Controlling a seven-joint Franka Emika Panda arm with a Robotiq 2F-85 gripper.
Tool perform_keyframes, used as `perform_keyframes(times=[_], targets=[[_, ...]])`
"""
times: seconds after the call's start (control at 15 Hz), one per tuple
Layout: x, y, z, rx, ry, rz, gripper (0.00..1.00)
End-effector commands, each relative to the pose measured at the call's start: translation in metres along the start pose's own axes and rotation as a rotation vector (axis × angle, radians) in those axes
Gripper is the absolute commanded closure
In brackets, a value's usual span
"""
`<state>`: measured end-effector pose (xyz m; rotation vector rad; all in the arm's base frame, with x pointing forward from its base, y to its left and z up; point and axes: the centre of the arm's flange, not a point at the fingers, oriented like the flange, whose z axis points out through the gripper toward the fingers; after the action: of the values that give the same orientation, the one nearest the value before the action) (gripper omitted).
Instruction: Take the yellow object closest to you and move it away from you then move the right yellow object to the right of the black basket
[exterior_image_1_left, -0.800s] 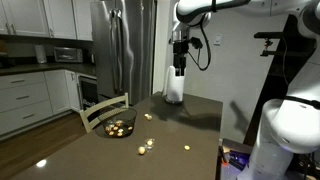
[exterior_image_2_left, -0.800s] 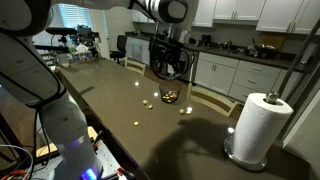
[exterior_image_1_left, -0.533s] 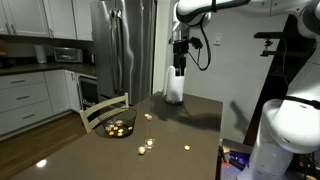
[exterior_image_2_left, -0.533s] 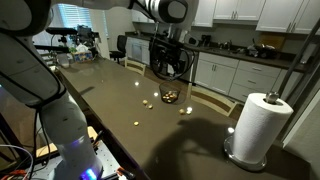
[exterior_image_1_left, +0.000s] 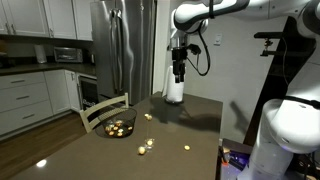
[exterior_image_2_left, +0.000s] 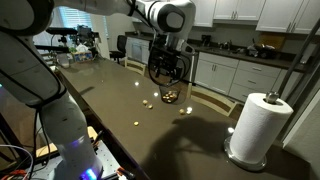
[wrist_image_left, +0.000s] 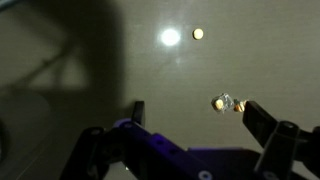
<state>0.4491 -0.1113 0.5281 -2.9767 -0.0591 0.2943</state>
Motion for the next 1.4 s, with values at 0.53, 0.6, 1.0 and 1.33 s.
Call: perform_keyframes(times=[0.53, 0.6, 1.0, 1.33], targets=[[0.047, -0.059, 0.131, -0.012, -0.189, -0.097, 0.0], [0.05, -0.06, 0.14, -0.009, -0.204, -0.099, 0.0], [0.062, -0.048, 0.194, 0.029, -0.211, -0.085, 0.0], [0.054, -0.043, 0.236, 0.105, -0.238, -0.051, 0.0]])
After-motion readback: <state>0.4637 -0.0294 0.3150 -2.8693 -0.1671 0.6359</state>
